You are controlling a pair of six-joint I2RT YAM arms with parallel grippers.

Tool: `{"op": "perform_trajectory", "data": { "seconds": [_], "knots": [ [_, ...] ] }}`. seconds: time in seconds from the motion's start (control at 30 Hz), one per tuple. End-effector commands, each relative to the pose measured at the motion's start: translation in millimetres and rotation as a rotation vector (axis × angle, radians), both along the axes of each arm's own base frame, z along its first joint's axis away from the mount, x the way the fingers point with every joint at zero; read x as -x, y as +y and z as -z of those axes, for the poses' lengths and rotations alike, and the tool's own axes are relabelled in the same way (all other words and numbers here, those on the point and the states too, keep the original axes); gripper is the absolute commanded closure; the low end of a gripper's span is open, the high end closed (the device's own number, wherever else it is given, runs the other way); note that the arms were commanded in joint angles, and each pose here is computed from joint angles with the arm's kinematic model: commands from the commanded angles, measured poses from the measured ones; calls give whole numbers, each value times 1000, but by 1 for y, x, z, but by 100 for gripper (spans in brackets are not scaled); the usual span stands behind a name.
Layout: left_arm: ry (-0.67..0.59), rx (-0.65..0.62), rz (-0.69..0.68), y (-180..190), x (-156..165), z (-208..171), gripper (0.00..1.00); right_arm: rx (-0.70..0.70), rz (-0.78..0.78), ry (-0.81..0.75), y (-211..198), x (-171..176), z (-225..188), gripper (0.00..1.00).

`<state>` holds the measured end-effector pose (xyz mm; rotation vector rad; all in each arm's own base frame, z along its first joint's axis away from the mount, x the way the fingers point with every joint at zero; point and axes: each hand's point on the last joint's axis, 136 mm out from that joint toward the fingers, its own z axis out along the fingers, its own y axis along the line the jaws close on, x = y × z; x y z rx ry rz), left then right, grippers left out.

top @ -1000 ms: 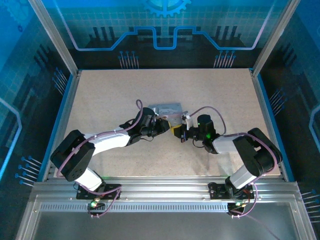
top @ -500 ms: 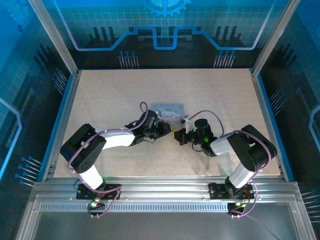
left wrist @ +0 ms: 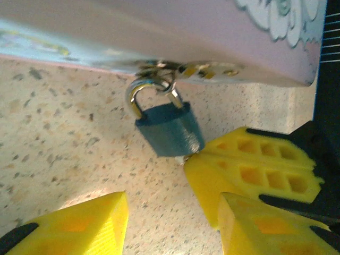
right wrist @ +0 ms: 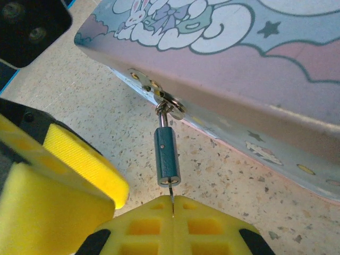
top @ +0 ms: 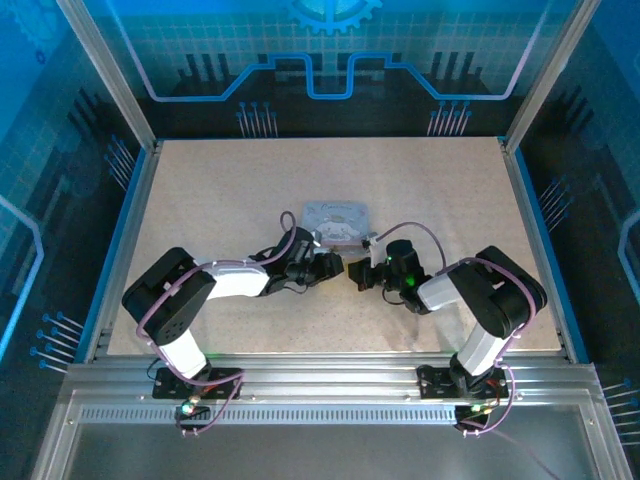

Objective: Unlock the padlock with the key

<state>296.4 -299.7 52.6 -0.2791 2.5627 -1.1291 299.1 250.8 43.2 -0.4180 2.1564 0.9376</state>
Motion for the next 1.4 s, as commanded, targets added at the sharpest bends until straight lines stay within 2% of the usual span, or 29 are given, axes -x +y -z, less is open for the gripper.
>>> {"op": "perform_trajectory", "data": {
  "seconds": [0.0, 0.2, 0.37, 0.6, 0.97, 1.37],
  "knots": [
    [-29, 13, 14, 9, 3, -15, 47, 2, -5, 9, 4, -5, -1, 100],
    [-76, 36, -44, 27, 2, -30, 40, 14, -28, 81, 7, 5, 3, 100],
    [-119, 120, -121, 37, 1, -41, 37, 7, -29, 168, 12, 16, 1, 100],
    [-136, 205, -194, 44, 2, -41, 38, -65, 7, 282, 22, 25, -4, 100],
    [-51, 317, -218, 31, -1, -20, 45, -123, 81, 398, 32, 27, -2, 100],
    [4, 397, -246, 21, -9, -1, 49, -117, 97, 412, 30, 27, -2, 100]
  ]
}}
